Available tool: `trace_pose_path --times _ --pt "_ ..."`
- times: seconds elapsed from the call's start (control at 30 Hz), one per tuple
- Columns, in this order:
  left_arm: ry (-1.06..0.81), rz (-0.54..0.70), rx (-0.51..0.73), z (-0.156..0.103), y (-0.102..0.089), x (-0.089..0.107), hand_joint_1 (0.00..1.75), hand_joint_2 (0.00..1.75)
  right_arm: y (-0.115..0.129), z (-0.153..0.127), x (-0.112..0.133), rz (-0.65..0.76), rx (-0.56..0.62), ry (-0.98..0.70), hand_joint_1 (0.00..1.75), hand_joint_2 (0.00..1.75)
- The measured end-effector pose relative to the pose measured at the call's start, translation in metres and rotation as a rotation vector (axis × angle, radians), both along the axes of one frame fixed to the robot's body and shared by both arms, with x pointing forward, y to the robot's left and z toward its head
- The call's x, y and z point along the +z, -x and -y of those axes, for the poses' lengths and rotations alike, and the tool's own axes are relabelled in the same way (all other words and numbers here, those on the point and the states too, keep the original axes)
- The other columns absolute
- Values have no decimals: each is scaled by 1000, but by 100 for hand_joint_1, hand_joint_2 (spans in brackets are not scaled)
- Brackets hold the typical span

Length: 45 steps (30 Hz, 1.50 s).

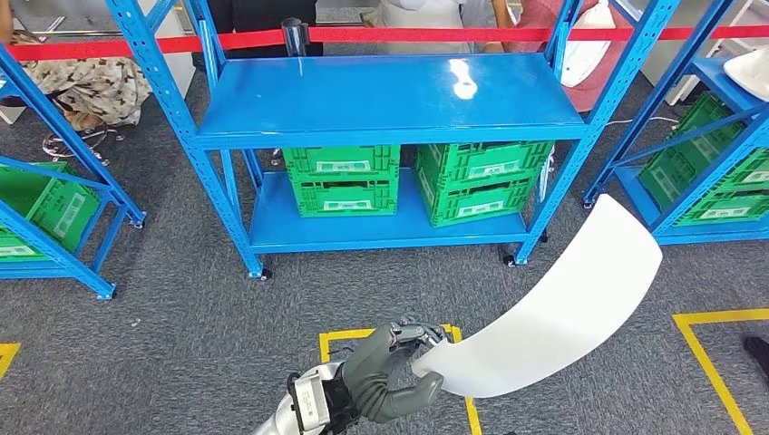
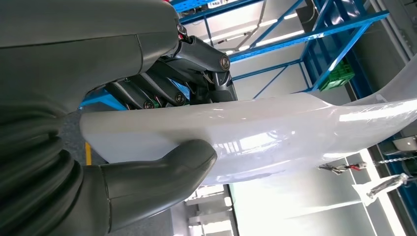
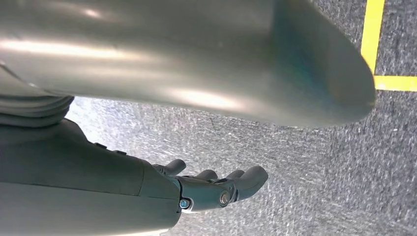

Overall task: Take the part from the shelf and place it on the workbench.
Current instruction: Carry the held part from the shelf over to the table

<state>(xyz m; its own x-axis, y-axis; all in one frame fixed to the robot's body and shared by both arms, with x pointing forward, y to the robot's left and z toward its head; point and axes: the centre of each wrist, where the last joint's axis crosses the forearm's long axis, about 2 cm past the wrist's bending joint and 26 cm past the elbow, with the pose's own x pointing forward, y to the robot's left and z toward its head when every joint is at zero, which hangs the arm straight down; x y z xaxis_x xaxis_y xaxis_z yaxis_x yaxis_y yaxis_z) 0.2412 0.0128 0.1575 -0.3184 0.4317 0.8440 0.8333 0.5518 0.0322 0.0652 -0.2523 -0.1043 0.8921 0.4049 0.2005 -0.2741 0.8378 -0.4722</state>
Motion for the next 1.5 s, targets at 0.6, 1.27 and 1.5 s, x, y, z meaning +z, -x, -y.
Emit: trace_pose_path --times 0.6,1.27,1.5 --pt "-13 13 22 -4 2 -1 175 175 -17 -13 4 30 26 -26 0 0" --pt "-6 6 -21 -3 3 2 175 175 -21 -9 5 65 32 0 0 0" --pt "-19 -13 8 -8 5 -10 175 175 -21 -7 4 22 47 -11 0 0"
